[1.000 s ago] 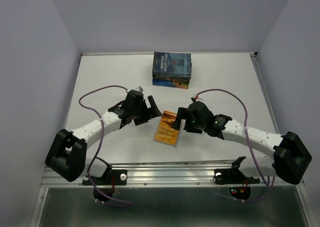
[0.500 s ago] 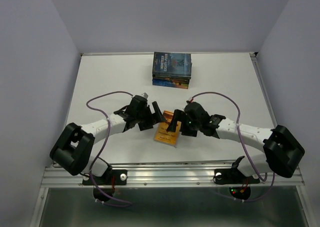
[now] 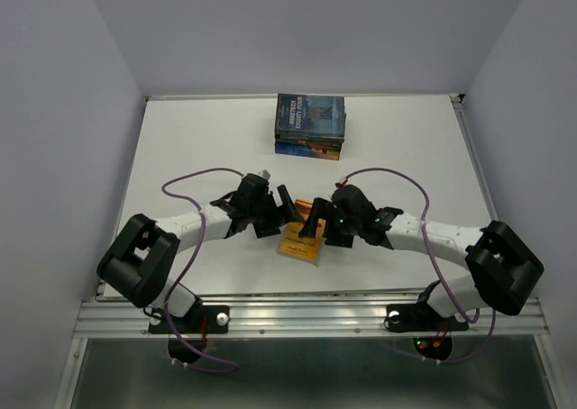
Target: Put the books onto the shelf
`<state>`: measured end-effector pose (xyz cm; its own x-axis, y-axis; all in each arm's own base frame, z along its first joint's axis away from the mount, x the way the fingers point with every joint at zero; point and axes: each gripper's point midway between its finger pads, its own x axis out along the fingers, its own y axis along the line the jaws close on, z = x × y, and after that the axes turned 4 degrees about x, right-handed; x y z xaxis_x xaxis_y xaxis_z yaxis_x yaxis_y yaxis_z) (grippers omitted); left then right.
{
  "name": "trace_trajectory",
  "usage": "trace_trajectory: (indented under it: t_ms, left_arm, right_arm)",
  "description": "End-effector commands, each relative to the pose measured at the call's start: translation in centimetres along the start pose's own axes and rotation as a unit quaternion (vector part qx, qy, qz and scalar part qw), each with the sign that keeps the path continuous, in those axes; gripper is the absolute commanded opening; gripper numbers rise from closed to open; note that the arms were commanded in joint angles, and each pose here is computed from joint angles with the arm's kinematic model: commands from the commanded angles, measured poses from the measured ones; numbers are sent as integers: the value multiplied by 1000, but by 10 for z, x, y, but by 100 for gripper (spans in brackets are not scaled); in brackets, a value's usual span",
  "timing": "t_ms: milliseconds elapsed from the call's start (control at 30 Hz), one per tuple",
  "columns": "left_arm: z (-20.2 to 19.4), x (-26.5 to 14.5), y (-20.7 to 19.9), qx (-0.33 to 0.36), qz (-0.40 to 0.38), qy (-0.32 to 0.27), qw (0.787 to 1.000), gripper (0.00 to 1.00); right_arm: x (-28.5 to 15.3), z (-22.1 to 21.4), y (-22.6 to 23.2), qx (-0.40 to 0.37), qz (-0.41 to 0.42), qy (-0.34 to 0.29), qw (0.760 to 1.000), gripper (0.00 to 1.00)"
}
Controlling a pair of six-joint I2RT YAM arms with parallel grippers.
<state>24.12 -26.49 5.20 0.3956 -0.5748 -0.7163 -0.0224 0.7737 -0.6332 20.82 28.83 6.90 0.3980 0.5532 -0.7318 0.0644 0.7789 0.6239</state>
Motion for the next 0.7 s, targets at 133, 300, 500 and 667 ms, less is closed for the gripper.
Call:
trace_trajectory:
  t_ms: [133,300,500,667]
  left_arm:
    - [-6,4,-7,1,-16,4,1000,99]
    - [-10,8,-6,-1,-14,10,1000,99]
    - [-12,8,-7,-4,-16,12,1000,99]
    - [-13,7,-7,-5,-16,11,1000,99]
  right_arm:
    - [3,7,10,-2,27,-8,1000,100]
    - [6,8,21,-11,49,-4,999,100]
    - [8,10,38,-19,81,-1,997,100]
    - [0,15,48,-23,99,-10,995,100]
